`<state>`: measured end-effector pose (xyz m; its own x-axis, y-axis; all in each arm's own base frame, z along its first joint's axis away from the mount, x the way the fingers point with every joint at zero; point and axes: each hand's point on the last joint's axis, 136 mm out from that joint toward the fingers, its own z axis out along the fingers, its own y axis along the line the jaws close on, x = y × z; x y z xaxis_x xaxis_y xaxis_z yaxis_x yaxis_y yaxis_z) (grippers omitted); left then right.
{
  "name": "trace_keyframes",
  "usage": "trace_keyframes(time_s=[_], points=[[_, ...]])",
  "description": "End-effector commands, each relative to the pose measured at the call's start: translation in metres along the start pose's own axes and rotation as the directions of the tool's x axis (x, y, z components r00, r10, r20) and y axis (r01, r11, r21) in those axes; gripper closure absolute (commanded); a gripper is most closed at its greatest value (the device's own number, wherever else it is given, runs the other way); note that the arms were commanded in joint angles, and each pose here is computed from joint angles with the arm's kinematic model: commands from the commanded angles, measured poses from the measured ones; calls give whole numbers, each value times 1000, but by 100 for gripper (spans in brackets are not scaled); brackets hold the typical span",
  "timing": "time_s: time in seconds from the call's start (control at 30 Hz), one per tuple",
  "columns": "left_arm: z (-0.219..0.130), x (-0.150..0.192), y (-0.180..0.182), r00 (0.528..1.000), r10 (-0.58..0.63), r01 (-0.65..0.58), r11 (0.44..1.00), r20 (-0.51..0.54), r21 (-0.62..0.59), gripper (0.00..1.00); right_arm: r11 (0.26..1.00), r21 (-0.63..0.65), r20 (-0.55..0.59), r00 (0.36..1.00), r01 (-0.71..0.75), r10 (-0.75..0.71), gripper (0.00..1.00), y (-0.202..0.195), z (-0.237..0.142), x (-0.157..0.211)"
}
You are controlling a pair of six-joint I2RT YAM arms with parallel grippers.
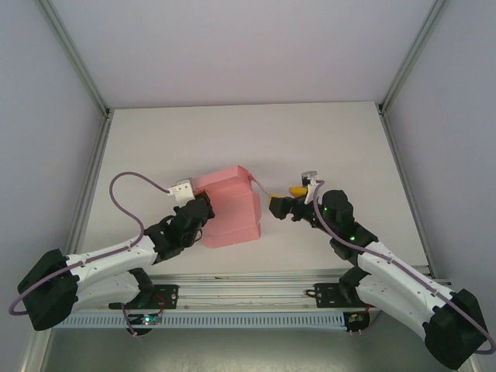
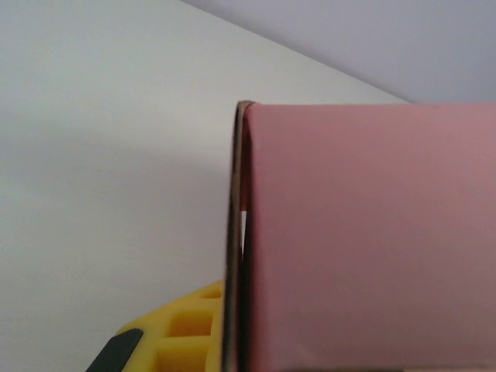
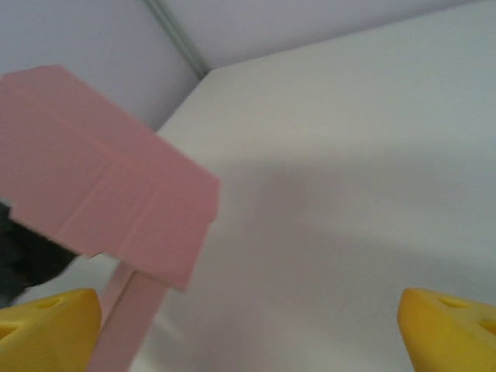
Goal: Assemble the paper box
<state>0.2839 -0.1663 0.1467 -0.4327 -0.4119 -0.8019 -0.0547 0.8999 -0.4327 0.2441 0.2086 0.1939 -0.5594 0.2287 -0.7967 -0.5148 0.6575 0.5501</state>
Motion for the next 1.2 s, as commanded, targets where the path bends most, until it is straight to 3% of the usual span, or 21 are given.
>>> trace_keyframes(time_s=[0.0,0.27,0.63,0.77,0.93,1.17], points=[[-4,-14,-3,997,-30,30,1000,65,1,100,969,-195,-37,988,-154,149,5,34,2,-2],[-1,-21,-14,996,-39,37,999,82,31,100,931,-270,-144,967,-244,212,23,49,19,12],[0,-27,-25,992,-74,66,995,107,72,100,910,-298,-172,954,-288,246,58,53,22,20],[-2,-32,-27,988,-90,78,992,128,94,100,904,-308,-178,951,-297,251,66,54,20,20],[-4,-36,-28,984,-115,99,988,136,116,100,875,-315,-164,929,-369,332,99,49,15,14],[-3,-39,-29,979,-140,121,984,148,130,100,785,-400,-198,881,-473,430,100,62,6,-1]])
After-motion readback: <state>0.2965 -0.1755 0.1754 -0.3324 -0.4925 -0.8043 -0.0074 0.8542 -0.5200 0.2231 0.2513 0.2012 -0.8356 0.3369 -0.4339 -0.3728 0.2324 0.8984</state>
